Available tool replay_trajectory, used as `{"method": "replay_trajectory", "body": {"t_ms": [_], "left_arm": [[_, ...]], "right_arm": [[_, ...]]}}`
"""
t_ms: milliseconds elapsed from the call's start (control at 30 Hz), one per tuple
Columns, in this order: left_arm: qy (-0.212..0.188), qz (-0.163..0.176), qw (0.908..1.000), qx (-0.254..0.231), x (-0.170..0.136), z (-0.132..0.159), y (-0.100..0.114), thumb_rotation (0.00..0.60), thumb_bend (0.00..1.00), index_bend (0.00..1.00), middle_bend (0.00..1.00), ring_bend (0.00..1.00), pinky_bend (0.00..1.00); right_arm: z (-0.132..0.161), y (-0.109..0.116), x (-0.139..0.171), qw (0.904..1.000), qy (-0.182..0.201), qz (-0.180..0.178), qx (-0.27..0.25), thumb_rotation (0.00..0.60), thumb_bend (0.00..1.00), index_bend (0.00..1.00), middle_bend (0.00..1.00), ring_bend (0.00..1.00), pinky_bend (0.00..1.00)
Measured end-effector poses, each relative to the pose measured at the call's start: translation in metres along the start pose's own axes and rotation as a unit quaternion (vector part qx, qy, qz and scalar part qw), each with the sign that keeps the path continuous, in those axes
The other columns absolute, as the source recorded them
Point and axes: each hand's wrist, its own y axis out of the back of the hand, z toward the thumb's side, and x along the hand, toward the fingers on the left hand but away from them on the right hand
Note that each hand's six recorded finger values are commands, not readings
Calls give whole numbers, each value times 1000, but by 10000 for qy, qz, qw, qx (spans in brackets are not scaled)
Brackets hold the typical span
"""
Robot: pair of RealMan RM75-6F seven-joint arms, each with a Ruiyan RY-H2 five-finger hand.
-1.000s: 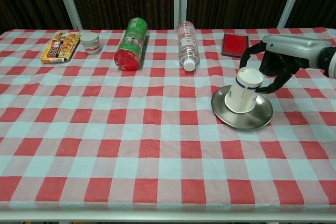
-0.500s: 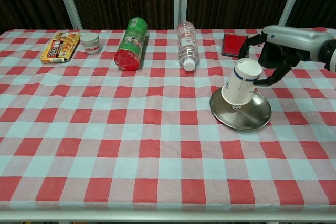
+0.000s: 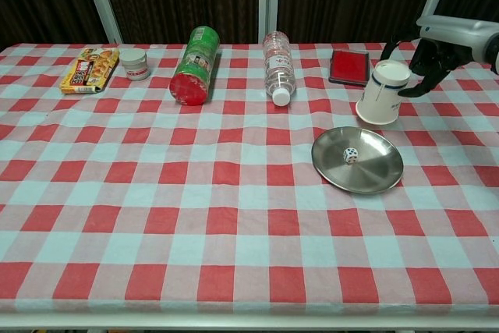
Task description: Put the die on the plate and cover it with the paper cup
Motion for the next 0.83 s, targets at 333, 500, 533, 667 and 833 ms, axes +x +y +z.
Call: {"method": "replay_trajectory", "body": {"t_ms": [333, 500, 533, 667, 833], "left_arm": [[6, 92, 10000, 6, 1, -1, 2, 600, 0, 145, 123, 16, 39], [-39, 93, 9999, 39, 3, 0, 0, 600, 0, 145, 123, 15, 39], [-45, 96, 9999, 43, 4, 0, 0, 600, 0, 145, 123, 15, 39], [-53, 141, 9999, 57, 6, 3, -1, 600, 0, 145, 123, 16, 39], [-97, 190, 9997, 80, 8, 8, -2, 600, 0, 145, 123, 16, 38]], "right_arm": [[-11, 22, 33, 9985, -9, -534, 83, 600, 210, 0, 266, 225, 489], [-35, 44, 86, 9911, -219, -1255, 386, 600, 212, 0, 46, 0, 88], [-40, 46, 98, 9890, -290, -1384, 445, 600, 212, 0, 30, 0, 61], [-61, 49, 160, 9791, -667, -1846, 529, 600, 211, 0, 3, 0, 8], [-76, 37, 242, 9692, -1081, -2182, 366, 600, 211, 0, 4, 0, 0]]}}
